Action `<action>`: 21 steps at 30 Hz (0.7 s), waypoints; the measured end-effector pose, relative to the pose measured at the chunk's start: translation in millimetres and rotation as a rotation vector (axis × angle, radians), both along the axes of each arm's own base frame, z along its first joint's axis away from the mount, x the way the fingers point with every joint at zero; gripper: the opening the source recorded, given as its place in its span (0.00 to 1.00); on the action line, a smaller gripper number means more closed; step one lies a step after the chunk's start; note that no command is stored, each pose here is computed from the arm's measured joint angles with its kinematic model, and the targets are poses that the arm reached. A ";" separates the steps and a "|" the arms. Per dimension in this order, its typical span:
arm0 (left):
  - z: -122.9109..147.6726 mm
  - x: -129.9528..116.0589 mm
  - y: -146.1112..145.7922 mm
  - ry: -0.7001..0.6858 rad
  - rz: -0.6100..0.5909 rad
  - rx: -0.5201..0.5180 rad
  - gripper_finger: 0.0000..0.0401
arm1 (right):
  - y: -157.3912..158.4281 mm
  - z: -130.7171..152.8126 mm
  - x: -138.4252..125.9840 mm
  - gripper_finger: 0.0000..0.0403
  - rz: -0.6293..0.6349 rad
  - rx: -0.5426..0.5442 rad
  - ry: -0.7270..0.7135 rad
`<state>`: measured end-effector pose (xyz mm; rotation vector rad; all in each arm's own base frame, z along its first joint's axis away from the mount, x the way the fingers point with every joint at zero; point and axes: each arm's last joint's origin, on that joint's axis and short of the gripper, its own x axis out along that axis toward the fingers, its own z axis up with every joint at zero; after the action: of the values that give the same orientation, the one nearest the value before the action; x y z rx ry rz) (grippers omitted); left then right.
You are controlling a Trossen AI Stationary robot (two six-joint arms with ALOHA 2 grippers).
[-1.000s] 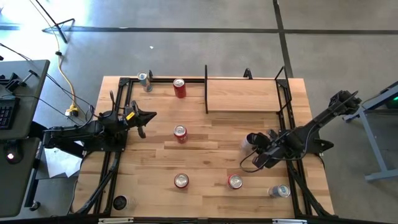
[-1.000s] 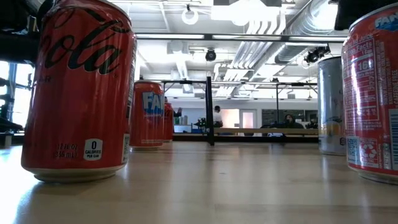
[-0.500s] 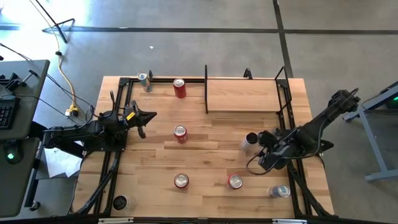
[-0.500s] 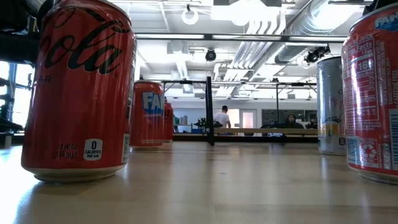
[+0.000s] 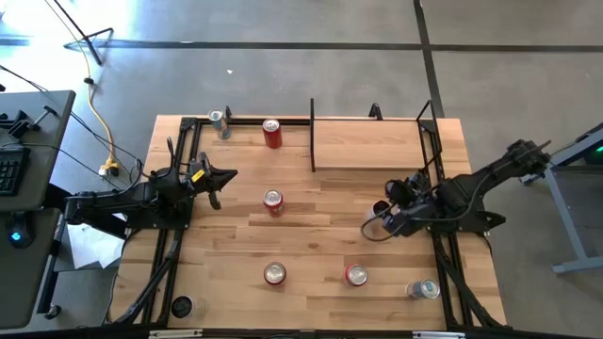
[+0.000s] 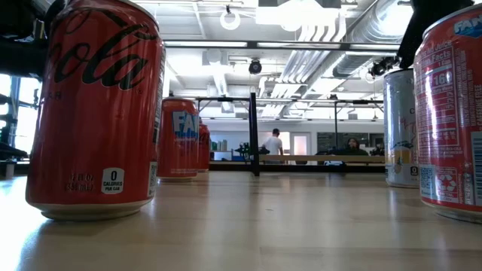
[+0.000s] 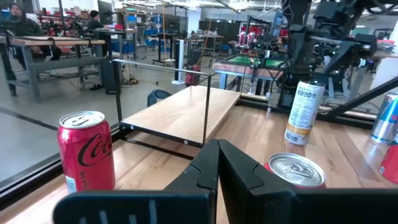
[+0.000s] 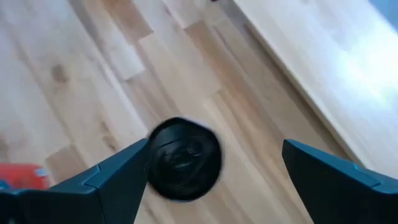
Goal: Place canned beverage on shelf
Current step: Put the top white-yellow soda can on the shelf
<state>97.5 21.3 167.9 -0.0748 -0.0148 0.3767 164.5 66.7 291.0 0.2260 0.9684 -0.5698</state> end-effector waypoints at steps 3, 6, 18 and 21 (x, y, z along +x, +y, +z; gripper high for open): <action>0.0 0.1 -0.2 0.000 -0.007 0.001 0.00 | -1.5 -0.2 1.8 0.86 0.012 0.019 0.010; 0.0 0.1 -0.2 0.000 -0.007 0.001 0.00 | -1.5 -0.6 6.8 0.86 0.023 0.047 0.001; -3.2 2.5 0.1 0.039 -0.008 -0.006 0.00 | -7.0 -17.8 30.3 0.86 0.023 0.035 0.126; -4.6 3.5 0.3 0.056 -0.008 -0.008 0.00 | -7.6 -18.2 31.2 0.86 0.036 0.038 0.131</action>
<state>101.0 21.6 163.2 -0.0725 0.0428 0.3711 195.7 59.1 272.9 0.2068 1.1085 -0.5390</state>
